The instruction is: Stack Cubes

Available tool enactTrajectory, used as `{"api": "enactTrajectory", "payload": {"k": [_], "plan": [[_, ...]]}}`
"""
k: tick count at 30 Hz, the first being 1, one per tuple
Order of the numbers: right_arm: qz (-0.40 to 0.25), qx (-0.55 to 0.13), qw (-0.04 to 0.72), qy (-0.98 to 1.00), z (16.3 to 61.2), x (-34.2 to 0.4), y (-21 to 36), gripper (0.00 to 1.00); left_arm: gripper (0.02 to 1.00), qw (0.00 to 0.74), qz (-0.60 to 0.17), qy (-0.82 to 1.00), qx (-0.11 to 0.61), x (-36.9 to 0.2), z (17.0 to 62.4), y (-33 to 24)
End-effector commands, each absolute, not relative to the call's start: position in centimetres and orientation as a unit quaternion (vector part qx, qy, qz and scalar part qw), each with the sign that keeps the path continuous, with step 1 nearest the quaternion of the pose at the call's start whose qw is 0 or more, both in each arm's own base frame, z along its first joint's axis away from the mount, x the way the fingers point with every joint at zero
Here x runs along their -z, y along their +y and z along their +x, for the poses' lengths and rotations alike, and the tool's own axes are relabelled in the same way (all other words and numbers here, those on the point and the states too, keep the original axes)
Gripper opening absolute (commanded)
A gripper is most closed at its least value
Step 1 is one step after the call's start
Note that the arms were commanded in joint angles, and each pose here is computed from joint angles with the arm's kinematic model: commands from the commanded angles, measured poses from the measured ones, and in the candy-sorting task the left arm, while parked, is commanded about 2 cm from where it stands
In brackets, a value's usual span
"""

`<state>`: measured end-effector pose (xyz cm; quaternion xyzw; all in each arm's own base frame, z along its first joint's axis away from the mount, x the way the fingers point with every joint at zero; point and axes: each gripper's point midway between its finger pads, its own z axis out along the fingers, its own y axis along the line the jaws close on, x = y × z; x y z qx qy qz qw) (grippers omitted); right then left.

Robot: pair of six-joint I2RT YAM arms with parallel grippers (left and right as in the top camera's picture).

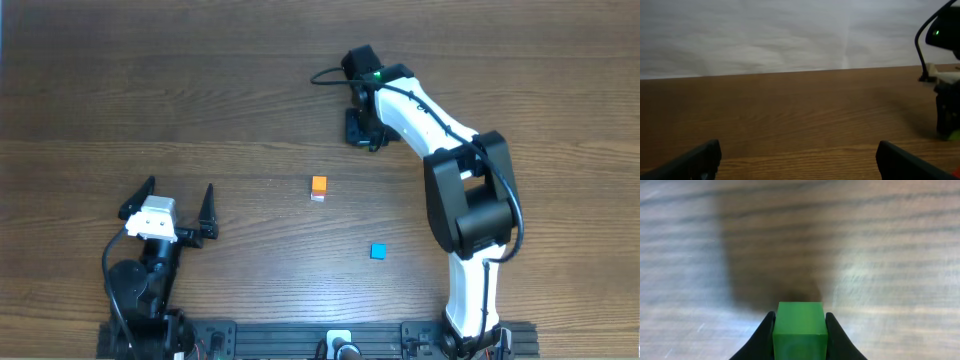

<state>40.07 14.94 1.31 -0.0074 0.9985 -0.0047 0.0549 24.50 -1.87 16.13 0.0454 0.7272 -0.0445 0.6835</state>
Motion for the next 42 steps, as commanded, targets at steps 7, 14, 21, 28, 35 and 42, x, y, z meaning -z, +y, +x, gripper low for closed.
{"api": "enactTrajectory", "payload": {"k": [7,14,21,28,35,42], "plan": [[-0.062,-0.037,0.118,0.99,34.5,-12.1,22.1,0.009,1.0,0.684,0.051,0.726,0.04,-16.0,24.5,-1.9],[-0.062,-0.028,0.103,0.992,31.0,-12.7,24.1,0.012,1.0,0.684,0.051,0.726,0.041,-16.0,24.5,-1.9],[-0.048,-0.03,0.096,0.994,29.7,-12.2,25.6,0.012,1.0,0.684,0.051,0.726,0.04,-16.0,24.5,-1.9],[-0.032,-0.016,0.076,0.996,29.3,-10.7,25.6,0.012,1.0,0.684,0.051,0.726,0.041,-16.0,24.5,-1.9],[-0.024,-0.009,0.068,0.997,29.4,-9.9,25.5,0.009,1.0,0.684,0.051,0.726,0.041,-16.0,24.5,-1.9],[-0.02,-0.006,0.064,0.998,29.2,-9.5,25.3,0.012,1.0,0.684,0.051,0.726,0.04,-16.0,24.5,-1.9]]}}
